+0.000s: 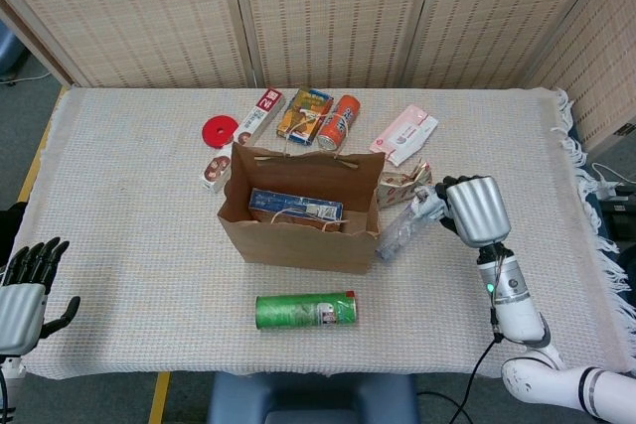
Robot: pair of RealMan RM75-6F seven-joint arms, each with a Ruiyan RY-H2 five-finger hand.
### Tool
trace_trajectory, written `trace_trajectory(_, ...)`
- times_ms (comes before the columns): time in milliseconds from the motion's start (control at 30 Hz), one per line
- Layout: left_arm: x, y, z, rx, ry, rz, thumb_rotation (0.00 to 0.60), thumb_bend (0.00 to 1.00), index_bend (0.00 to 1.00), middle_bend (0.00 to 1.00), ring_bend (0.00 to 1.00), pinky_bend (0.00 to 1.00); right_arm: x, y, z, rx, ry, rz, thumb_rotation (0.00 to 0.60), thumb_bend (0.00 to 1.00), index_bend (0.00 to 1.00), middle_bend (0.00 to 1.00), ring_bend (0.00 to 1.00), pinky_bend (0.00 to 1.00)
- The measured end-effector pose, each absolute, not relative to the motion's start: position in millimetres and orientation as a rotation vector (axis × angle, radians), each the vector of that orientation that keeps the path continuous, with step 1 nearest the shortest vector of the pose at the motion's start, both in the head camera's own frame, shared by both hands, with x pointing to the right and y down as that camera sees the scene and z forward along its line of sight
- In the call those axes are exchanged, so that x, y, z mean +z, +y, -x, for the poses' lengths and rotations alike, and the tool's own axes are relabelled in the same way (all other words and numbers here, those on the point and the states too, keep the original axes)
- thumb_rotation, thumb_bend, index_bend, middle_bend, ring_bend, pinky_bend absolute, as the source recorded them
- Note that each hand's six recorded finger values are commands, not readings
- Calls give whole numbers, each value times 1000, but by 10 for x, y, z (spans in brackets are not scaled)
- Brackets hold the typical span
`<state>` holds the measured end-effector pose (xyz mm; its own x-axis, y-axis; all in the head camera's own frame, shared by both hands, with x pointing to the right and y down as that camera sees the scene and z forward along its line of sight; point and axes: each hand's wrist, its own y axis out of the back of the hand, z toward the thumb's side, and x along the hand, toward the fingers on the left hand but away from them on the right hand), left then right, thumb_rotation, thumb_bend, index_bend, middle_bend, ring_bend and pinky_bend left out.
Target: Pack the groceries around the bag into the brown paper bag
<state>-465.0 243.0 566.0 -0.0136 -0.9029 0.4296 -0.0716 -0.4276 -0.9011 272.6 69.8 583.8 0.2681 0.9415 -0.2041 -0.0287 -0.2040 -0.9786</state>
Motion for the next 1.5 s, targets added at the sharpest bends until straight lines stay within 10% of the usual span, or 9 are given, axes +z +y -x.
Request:
trace_trajectory(433,5658,2431,4646,-1520,1038,1565,600,347,0,0,0,0,4469,25,-2189,872,-1240,1400,600,305,799,686,729,796)
trace_trajectory(1167,5660,2424,4662,-1514,1042,1584,600,349,0,0,0,0,5236,399,-930,847,-1070,1662,600,301,762,686,709,797)
trace_trajectory(1300,5660,2424,4661,-1514,1041,1584,600,349,0,0,0,0,5441,526,-879,887,-1003,1693,600,302,625,651,613,740)
trace_trajectory(1433,5660,2424,4660,-1514,1041,1583,600,348,0,0,0,0,5558,580,-909,943,-950,1718,600,188,68,266,197,379)
trace_trajectory(1500,5660,2423,4660,-1514,1042,1582,600,349,0,0,0,0,5581,585,-932,969,-941,1731,600,148,0,157,96,254)
